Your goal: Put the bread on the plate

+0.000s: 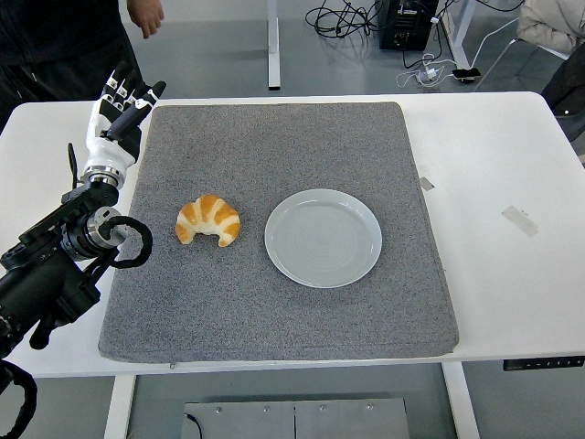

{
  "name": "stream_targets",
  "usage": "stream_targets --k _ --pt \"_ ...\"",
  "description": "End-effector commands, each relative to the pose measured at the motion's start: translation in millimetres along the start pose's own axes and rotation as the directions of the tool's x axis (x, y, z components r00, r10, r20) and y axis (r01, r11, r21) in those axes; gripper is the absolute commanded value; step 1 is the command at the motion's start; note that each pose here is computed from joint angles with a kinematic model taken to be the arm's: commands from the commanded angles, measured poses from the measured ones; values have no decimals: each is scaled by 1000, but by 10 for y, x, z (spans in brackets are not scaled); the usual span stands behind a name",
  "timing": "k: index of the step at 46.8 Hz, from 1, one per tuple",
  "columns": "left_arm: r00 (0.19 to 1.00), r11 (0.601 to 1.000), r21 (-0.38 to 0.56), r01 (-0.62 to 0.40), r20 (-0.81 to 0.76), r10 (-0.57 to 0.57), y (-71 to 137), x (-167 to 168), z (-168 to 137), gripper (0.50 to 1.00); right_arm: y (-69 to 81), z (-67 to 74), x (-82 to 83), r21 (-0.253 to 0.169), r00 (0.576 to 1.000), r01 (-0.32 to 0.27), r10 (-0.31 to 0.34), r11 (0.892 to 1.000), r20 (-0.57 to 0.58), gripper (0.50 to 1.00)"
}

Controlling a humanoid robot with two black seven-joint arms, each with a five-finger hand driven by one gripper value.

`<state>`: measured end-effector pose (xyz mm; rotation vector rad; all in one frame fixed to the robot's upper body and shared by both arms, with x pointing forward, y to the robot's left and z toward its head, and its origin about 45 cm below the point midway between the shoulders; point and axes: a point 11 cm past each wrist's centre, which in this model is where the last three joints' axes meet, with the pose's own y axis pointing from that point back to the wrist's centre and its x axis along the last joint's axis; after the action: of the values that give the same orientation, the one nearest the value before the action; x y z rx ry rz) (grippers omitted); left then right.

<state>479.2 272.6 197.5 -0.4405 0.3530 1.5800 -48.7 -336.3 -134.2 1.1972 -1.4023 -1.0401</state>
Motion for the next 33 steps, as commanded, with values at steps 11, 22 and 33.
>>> stream_targets --k 11,22,33 --pt "1000 1000 -2 -2 4 2 3 23 9 974 0 0 0 0 1000 0 0 1000 0 1000" --pt "1000 1000 -1 0 6 0 1 17 10 974 0 0 0 0 1000 0 0 1000 0 1000" --pt "1000 1000 -16 2 23 -2 -45 45 125 974 0 0 0 0 1000 0 0 1000 0 1000"
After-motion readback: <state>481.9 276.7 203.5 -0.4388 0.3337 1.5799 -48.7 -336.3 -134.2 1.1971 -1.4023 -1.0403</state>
